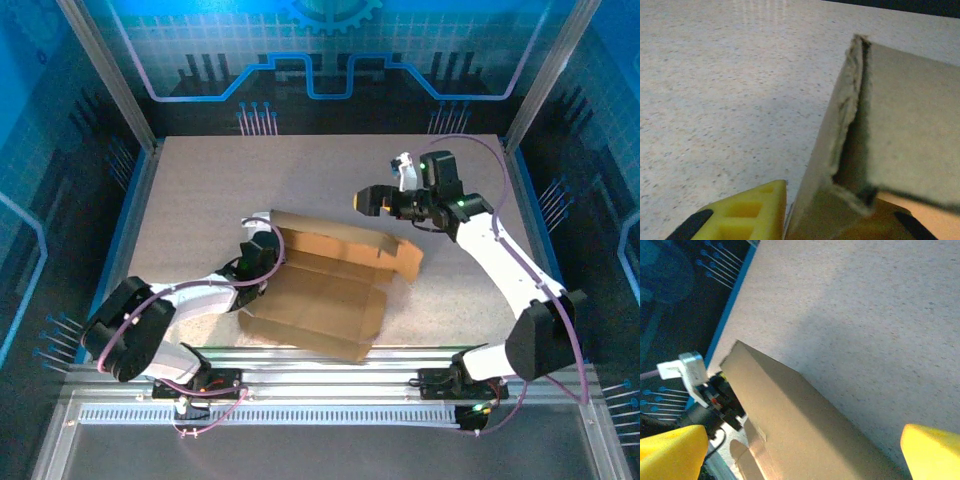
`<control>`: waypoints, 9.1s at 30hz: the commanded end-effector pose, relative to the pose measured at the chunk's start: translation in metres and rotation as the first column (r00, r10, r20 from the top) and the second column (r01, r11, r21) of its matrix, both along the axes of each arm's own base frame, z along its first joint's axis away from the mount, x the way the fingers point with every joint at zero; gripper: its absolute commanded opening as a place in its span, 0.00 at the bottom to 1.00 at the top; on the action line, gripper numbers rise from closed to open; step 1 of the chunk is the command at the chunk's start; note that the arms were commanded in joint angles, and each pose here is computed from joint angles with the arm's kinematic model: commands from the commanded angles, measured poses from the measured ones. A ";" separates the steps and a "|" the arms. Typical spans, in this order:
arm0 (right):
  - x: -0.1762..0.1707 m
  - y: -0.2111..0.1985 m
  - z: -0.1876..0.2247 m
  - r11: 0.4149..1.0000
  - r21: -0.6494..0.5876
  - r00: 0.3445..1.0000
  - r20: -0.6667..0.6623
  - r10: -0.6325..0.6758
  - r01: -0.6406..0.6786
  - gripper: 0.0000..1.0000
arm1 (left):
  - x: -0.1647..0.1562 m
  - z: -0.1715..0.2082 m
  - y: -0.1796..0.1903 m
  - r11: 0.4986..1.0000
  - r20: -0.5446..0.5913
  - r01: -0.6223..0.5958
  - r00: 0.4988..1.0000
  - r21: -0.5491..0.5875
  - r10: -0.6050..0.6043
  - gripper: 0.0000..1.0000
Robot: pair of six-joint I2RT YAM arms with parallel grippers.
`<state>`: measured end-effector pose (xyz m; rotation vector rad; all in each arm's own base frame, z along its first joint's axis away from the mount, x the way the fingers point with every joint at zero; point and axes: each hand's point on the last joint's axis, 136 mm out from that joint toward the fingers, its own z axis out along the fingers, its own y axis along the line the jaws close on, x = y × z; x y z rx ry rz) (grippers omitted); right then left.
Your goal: Fold the paper box
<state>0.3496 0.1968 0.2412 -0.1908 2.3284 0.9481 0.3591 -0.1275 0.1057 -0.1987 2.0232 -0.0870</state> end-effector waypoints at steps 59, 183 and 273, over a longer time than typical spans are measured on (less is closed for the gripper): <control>-0.008 -0.025 -0.164 0.947 -0.013 0.941 -0.110 -0.321 0.321 0.96 | -0.122 -0.055 -0.102 0.843 -0.325 0.009 0.921 -0.537 -0.217 0.99; 0.037 0.006 -0.061 0.990 -0.139 1.000 0.011 0.012 -0.010 0.75 | -0.137 -0.082 -0.124 0.870 -0.399 -0.013 0.892 -0.492 -0.212 0.99; 0.034 -0.030 -0.086 0.772 -0.585 0.966 -0.202 0.159 -0.249 0.05 | -0.145 -0.106 -0.132 0.906 -0.508 -0.022 0.834 -0.422 -0.217 0.95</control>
